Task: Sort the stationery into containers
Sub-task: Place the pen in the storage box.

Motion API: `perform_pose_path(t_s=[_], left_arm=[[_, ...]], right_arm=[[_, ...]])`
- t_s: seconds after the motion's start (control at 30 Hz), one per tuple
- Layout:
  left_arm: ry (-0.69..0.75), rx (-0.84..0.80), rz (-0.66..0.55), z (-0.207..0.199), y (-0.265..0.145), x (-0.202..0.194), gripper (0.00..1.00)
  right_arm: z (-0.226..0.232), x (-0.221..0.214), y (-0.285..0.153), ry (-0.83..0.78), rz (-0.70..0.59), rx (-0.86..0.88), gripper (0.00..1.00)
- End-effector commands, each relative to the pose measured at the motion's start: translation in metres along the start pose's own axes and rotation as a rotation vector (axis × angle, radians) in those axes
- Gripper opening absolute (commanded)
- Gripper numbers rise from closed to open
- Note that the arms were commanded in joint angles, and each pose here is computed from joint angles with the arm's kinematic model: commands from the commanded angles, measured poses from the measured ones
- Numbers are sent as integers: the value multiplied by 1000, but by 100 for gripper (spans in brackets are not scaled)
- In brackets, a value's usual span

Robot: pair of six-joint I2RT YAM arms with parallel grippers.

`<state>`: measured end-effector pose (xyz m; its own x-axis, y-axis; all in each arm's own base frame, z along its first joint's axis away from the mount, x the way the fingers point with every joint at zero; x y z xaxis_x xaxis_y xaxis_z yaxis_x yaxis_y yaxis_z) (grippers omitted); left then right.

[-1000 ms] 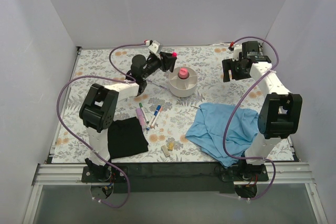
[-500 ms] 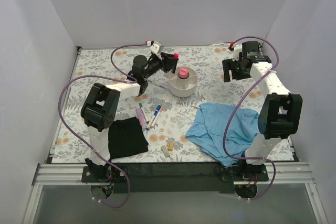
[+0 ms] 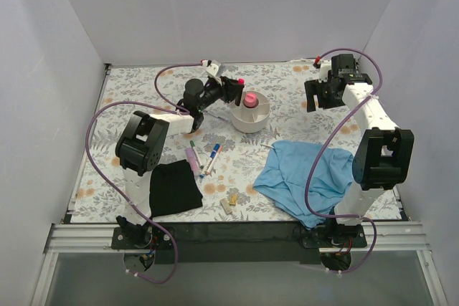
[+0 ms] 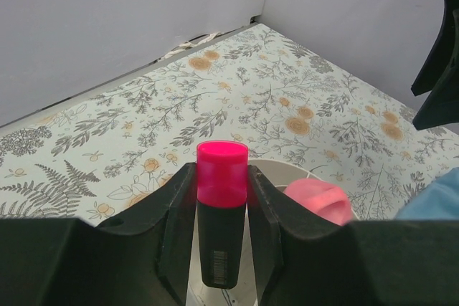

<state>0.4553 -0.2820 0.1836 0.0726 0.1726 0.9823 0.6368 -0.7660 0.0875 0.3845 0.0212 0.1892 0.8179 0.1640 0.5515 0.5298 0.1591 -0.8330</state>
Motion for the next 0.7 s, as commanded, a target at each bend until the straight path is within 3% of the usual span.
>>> perform_pose_path(t_s=[0.0,0.1,0.43,0.6,0.67], left_arm=[[22,-34,-47,-8,2,19,12],[19,-28,-42,-7,2,18,13],[46,-32,-41,-9,1,25,58],[81,-12,-61,-10,-4,39,59],[136,55,-88,-6,-10,64,58]], right_arm=[[0,16,-12,7,-50,-7,84],[0,17,-11,9,-50,-5,84],[1,14,-8,13,-47,8,84],[2,14,-5,16,-49,18,84],[4,15,-5,13,-52,30,84]])
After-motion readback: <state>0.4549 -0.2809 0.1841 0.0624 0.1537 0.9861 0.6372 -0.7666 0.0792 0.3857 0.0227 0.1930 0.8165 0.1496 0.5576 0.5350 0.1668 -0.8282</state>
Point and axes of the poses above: each gripper's point midway between its finger pads, its own y axis out along the fingers, its own z axis along the line the jaws close on, x = y × z, the point moved 6 cm from there along -y, back along the fingers, and after that the axes turned 2 degrees about y, right-handed, at the moved point
